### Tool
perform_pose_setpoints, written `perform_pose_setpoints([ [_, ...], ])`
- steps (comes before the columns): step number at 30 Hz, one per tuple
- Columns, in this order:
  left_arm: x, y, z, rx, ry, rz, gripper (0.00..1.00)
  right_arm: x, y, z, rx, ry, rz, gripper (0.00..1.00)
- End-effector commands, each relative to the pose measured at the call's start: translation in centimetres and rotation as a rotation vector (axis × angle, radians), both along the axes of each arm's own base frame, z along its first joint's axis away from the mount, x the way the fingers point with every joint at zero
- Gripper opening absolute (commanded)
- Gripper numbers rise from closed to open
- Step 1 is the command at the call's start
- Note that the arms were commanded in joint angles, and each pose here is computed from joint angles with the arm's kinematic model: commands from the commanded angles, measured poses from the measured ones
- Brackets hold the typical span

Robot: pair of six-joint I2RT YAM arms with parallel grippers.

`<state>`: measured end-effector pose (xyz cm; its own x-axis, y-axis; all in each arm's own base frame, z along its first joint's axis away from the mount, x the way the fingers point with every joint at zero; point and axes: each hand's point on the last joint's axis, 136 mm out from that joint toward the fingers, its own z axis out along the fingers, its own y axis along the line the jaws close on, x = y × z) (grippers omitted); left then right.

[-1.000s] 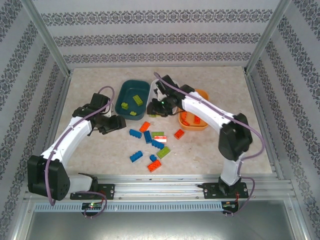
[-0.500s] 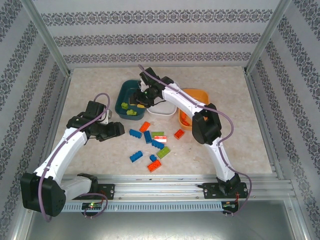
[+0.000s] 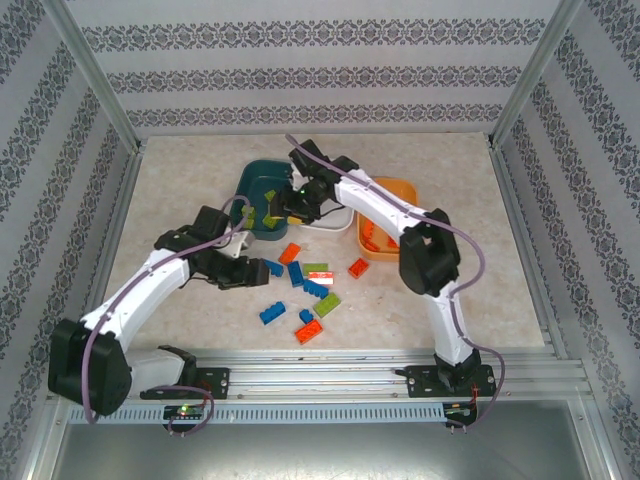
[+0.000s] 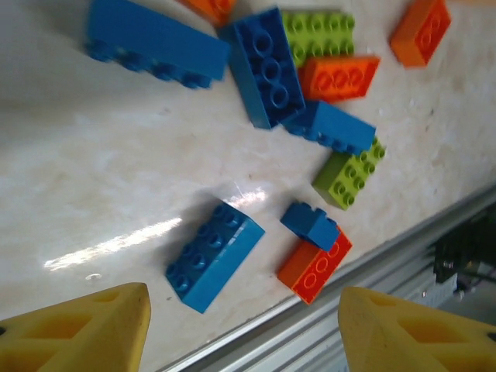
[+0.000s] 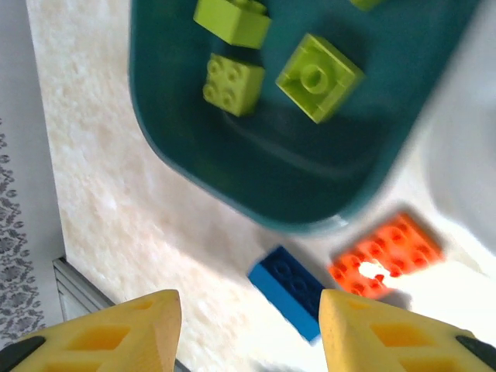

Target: Sort the legos into containers by color

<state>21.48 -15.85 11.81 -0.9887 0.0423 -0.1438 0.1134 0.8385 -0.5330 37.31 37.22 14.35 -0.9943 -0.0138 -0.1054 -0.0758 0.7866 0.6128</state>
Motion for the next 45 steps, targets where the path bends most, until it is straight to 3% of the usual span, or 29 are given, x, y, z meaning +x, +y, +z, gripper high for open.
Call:
perform_pose_setpoints([
  [1, -0.3, -2.1, -0.6, 0.013, 0.004, -0.123, 0.65, -0.7, -4.7, 2.9, -0.023, -0.074, -0.054, 0.51],
  [10, -2.2, -2.8, -4.5, 0.162, 0.05, -0.217, 0.65, -5.1, -13.1, 0.9, -0.1, -0.042, -0.168, 0.51],
  [18, -3.1, -2.2, -7.5, 0.319, 0.073, -0.314, 0.64, -5.9, -14.1, 0.8, -0.103, -0.044, -0.188, 0.51],
  [26, -3.2, -1.9, -9.2, 0.366, 0.099, -0.312, 0.56, -6.3, -14.2, 1.0, -0.101, -0.051, -0.182, 0.51],
  [33, -3.2, -1.3, -10.5, 0.411, 0.132, -0.295, 0.42, -6.4, -14.6, 1.5, -0.102, -0.068, -0.193, 0.51],
  [39, -3.0, -1.6, -10.2, 0.398, 0.136, -0.256, 0.18, -6.8, -14.9, 1.5, -0.108, -0.071, -0.193, 0.51],
  [45, -2.2, -2.1, -8.2, 0.364, 0.123, -0.2, 0.18, -7.3, -15.6, 1.2, -0.132, -0.076, -0.187, 0.52],
])
